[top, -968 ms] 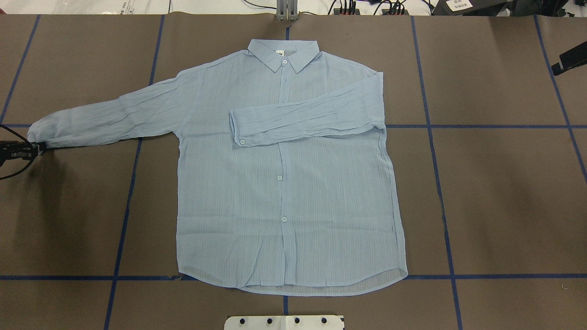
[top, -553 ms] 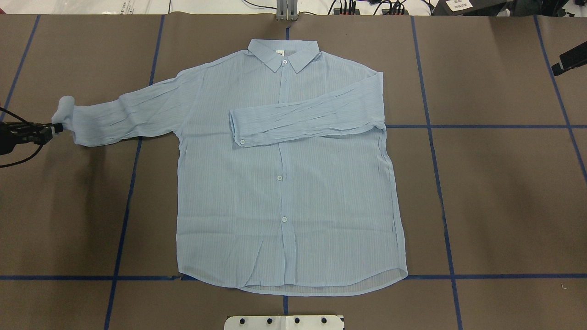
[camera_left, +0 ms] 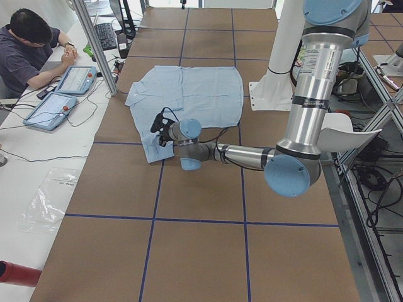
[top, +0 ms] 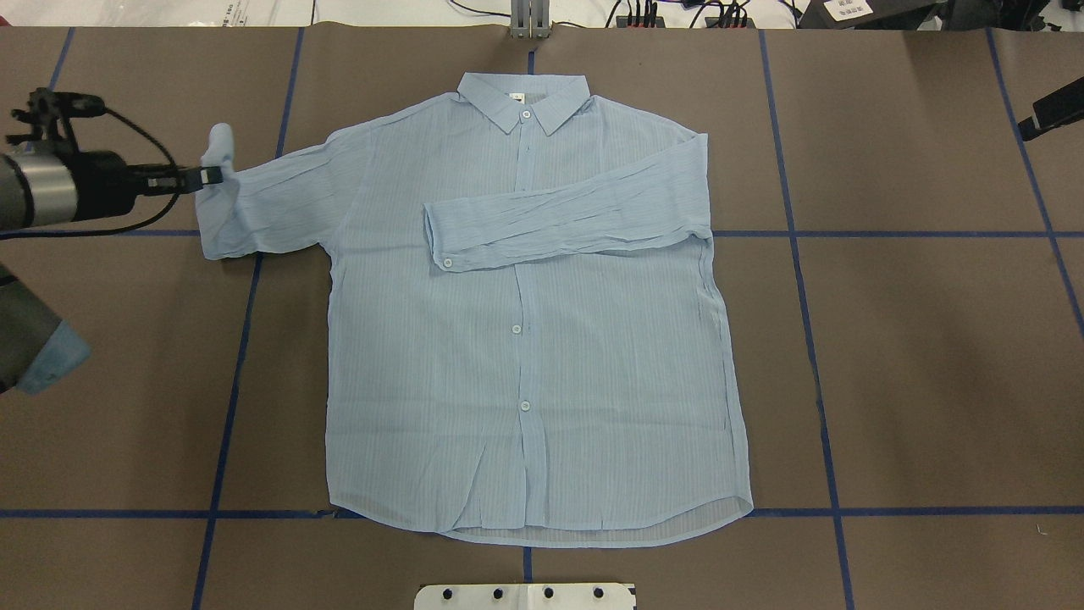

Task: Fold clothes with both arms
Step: 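Carry the sleeve cuff with the left gripper across the shirt body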

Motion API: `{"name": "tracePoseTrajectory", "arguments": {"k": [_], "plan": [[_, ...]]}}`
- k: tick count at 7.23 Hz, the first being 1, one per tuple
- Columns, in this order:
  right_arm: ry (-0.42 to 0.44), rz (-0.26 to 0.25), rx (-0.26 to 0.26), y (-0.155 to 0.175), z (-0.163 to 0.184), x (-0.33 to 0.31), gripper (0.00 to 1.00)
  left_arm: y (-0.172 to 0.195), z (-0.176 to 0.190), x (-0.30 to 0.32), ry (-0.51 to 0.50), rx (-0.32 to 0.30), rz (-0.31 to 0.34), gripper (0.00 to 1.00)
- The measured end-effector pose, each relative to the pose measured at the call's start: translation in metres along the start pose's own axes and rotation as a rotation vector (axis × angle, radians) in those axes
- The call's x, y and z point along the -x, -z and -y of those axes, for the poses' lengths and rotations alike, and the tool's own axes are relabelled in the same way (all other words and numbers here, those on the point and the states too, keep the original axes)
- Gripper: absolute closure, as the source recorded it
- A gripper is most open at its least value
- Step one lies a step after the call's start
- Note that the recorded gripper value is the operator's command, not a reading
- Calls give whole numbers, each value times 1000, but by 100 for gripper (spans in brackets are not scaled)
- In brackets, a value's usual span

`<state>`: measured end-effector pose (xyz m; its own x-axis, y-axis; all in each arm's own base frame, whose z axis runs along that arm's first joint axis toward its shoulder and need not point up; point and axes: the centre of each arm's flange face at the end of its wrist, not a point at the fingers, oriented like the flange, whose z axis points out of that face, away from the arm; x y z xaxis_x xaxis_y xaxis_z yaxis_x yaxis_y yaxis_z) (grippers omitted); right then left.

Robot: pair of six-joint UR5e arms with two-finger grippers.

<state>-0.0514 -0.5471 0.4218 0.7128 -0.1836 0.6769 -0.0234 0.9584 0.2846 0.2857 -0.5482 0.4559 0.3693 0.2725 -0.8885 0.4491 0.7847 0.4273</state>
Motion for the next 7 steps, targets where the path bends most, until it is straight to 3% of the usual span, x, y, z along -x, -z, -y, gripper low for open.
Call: {"name": "tracePoseTrajectory", "arguments": {"k": [2, 4, 6, 7], "plan": [[-2, -1, 1, -1, 0, -1, 0, -62, 27, -116, 89, 65, -33, 100], [-5, -1, 2, -1, 0, -1, 0, -94, 28, -209, 143, 112, -87, 100], [-10, -1, 1, -1, 1, 0, 0, -119, 17, -273, 141, 120, -127, 100], [-13, -1, 1, -1, 2, 0, 0, -132, 4, -299, 135, 117, -137, 87]]}}
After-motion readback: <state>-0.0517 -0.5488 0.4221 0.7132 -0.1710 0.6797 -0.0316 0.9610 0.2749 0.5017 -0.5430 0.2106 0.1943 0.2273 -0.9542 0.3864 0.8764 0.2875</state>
